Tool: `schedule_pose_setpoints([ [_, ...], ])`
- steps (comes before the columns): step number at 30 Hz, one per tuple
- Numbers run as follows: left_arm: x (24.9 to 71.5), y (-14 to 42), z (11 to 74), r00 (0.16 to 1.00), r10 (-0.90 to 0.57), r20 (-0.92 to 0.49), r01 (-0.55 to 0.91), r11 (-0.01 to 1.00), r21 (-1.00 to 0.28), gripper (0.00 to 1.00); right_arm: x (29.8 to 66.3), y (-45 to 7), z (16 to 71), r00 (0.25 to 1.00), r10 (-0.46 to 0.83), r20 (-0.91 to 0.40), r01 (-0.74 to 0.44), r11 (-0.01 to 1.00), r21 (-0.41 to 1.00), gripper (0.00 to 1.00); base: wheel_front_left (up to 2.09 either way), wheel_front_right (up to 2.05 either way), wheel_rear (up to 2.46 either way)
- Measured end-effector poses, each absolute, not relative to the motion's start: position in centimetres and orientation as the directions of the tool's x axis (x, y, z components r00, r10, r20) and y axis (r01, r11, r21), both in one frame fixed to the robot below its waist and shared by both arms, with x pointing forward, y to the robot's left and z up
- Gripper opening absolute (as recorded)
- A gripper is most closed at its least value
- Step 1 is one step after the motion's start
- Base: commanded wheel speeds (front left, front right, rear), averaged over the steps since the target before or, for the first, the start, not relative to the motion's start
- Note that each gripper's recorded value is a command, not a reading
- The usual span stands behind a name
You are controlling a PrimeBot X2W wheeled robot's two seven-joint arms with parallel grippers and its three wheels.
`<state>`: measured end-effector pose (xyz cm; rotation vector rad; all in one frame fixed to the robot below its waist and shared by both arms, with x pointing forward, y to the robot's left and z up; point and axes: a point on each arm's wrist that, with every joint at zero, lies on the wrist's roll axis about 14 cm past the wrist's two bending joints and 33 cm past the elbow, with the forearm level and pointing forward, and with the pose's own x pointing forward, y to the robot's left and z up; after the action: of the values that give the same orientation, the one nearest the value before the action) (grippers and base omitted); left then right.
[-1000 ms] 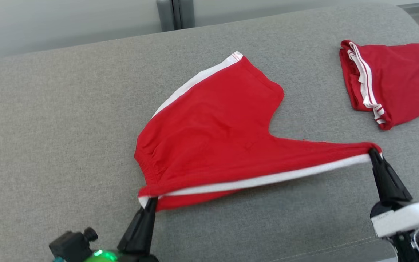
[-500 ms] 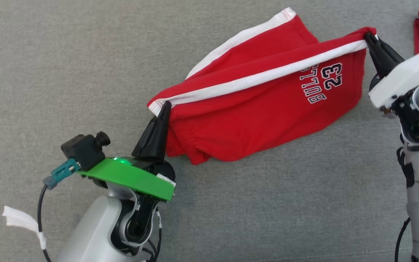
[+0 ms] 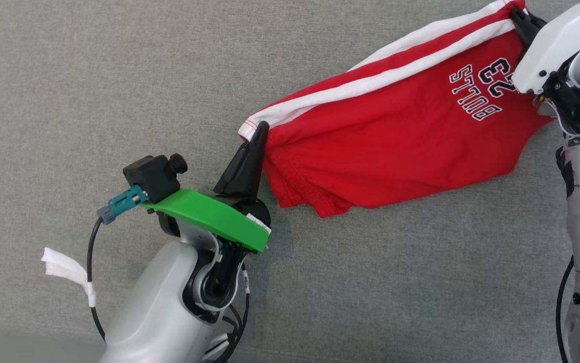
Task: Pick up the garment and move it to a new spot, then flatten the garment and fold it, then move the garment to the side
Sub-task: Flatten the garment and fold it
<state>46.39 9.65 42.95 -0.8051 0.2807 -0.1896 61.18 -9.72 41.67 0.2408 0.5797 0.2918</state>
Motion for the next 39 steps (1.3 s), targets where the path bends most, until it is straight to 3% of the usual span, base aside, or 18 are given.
schedule_pose_setpoints([
  [4, 46.8, 9.7, 42.4, 0.943, -0.272, -0.191, 0.048, 0.680, -0.731, 0.00, 61.9, -9.2, 40.9, 0.785, 0.332, -0.523, -0.209, 0.937, 0.281, 0.00, 0.00, 0.00, 0.00],
  [7, 47.1, 9.7, 42.2, 0.943, -0.271, -0.194, 0.046, 0.683, -0.729, 0.44, 62.3, -9.2, 40.7, 0.787, 0.324, -0.525, -0.203, 0.939, 0.276, 0.00, 0.00, 0.00, 0.00],
  [8, 47.1, 9.6, 42.1, 0.942, -0.273, -0.197, 0.046, 0.683, -0.729, 0.77, 62.3, -9.3, 40.7, 0.789, 0.319, -0.525, -0.197, 0.941, 0.275, 0.00, 0.00, 0.00, 0.00],
  [9, 47.2, 9.5, 42.0, 0.939, -0.278, -0.203, 0.045, 0.685, -0.727, 1.00, 62.4, -9.5, 40.7, 0.796, 0.308, -0.522, -0.193, 0.945, 0.264, 0.34, 0.00, 0.00, 0.00],
  [10, 47.2, 9.5, 41.9, 0.938, -0.278, -0.206, 0.045, 0.686, -0.726, 1.00, 62.6, -9.7, 40.9, 0.804, 0.299, -0.513, -0.185, 0.947, 0.262, 1.00, 0.00, 0.00, 0.00],
  [19, 47.9, 11.1, 43.4, 0.963, -0.233, -0.136, 0.088, 0.748, -0.658, 1.00, 63.0, -10.0, 42.4, 0.845, 0.274, -0.459, -0.213, 0.960, 0.182, 1.00, 0.00, 0.00, 0.00],
  [24, 47.1, 12.6, 44.8, 0.980, -0.186, -0.074, 0.108, 0.802, -0.587, 1.00, 61.2, -10.9, 40.7, 0.787, 0.264, -0.558, -0.283, 0.957, 0.054, 1.00, 0.00, 0.00, 0.00],
  [28, 45.4, 11.9, 44.6, 0.978, -0.191, -0.079, 0.106, 0.790, -0.604, 1.00, 60.8, -11.6, 40.6, 0.774, 0.262, -0.576, -0.282, 0.958, 0.058, 1.00, 0.00, 0.00, 0.00],
  [34, 46.0, 13.6, 46.7, 0.989, -0.146, -0.004, 0.128, 0.880, -0.457, 1.00, 59.4, -10.6, 38.9, 0.700, 0.288, -0.654, -0.330, 0.942, 0.061, 1.00, 0.00, 0.00, 0.00],
  [39, 45.3, 13.9, 47.1, 0.992, -0.127, 0.023, 0.126, 0.912, -0.390, 1.00, 59.4, -12.8, 38.1, 0.680, 0.206, -0.704, -0.367, 0.926, -0.084, 1.00, 0.00, 0.00, 0.00],
])
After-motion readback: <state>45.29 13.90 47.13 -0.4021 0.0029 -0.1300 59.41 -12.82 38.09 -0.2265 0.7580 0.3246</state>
